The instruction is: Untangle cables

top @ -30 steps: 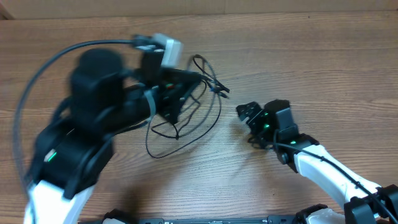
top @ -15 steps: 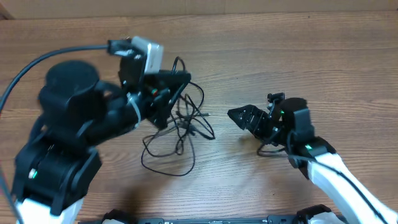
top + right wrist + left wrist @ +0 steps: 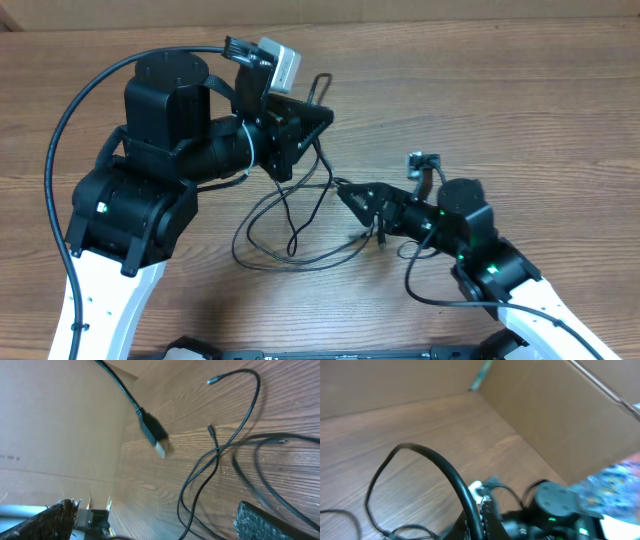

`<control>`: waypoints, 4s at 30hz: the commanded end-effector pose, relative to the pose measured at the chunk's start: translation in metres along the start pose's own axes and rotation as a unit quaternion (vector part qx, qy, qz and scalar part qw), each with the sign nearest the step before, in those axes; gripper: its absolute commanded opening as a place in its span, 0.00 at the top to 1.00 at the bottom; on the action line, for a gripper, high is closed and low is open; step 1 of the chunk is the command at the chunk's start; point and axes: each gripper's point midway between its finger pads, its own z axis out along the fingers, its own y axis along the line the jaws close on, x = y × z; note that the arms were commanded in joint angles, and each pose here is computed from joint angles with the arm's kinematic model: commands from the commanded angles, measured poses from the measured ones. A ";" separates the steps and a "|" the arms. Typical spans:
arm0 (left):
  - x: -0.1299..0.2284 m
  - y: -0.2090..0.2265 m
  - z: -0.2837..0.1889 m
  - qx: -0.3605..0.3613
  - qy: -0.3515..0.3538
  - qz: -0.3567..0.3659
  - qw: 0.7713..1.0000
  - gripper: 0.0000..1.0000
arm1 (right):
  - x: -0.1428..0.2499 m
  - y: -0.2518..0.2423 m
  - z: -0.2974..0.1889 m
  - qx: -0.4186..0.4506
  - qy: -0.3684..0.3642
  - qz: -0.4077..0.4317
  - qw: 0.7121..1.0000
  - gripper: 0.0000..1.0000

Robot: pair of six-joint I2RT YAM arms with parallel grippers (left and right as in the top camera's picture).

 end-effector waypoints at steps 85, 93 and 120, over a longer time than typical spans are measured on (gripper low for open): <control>0.042 0.129 -0.049 -0.385 -0.047 -0.288 0.876 0.00 | -0.087 0.104 -0.040 -0.101 -0.193 -0.303 0.928 0.96; 0.087 0.148 -0.020 -0.405 0.062 -0.320 0.854 0.01 | -0.207 0.123 -0.149 -0.003 -0.334 -0.348 0.876 0.96; 0.124 0.172 0.004 -0.432 0.145 -0.341 0.822 0.00 | -0.346 -0.198 -0.509 0.709 -0.425 -0.145 0.544 0.96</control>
